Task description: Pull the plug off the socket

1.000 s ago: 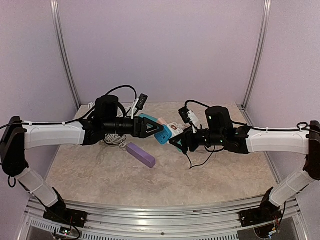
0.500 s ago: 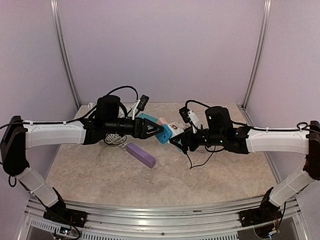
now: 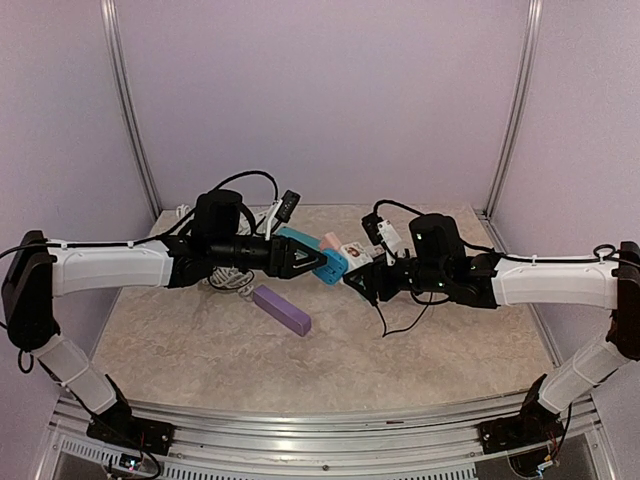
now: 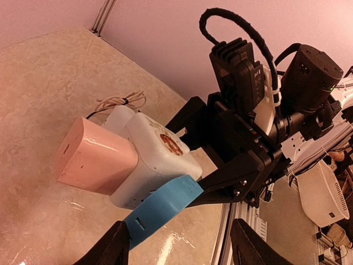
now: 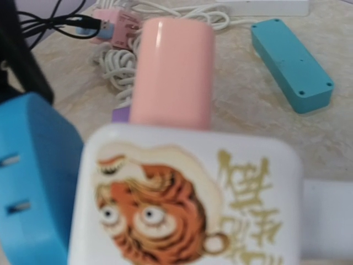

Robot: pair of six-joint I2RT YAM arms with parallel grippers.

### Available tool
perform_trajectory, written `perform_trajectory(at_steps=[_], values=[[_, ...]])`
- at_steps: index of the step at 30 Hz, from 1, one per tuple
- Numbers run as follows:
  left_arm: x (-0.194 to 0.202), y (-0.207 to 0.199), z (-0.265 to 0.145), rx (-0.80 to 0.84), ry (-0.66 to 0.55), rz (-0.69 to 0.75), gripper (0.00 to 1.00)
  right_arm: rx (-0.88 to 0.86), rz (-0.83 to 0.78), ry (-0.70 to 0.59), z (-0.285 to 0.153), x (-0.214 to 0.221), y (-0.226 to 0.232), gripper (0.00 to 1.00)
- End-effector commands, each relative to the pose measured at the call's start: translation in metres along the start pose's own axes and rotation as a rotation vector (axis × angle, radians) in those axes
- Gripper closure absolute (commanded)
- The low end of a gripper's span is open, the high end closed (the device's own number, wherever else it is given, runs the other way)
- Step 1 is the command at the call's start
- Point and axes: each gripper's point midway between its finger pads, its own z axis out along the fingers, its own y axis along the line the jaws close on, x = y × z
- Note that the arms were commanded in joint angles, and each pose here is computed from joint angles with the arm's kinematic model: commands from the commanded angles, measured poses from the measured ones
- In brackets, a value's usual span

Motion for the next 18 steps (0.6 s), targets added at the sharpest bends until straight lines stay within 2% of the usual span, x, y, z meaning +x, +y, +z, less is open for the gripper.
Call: perform_trajectory(at_steps=[1, 18], values=[[0.011, -0.02, 0.003, 0.074, 0.064, 0.011, 0.39, 0.004, 0.002, -0.139, -0.008, -0.038, 0.006, 1.0], [0.025, -0.037, 0.004, 0.115, 0.114, 0.049, 0.4, 0.054, 0.012, -0.143, -0.009, -0.039, -0.003, 1.0]])
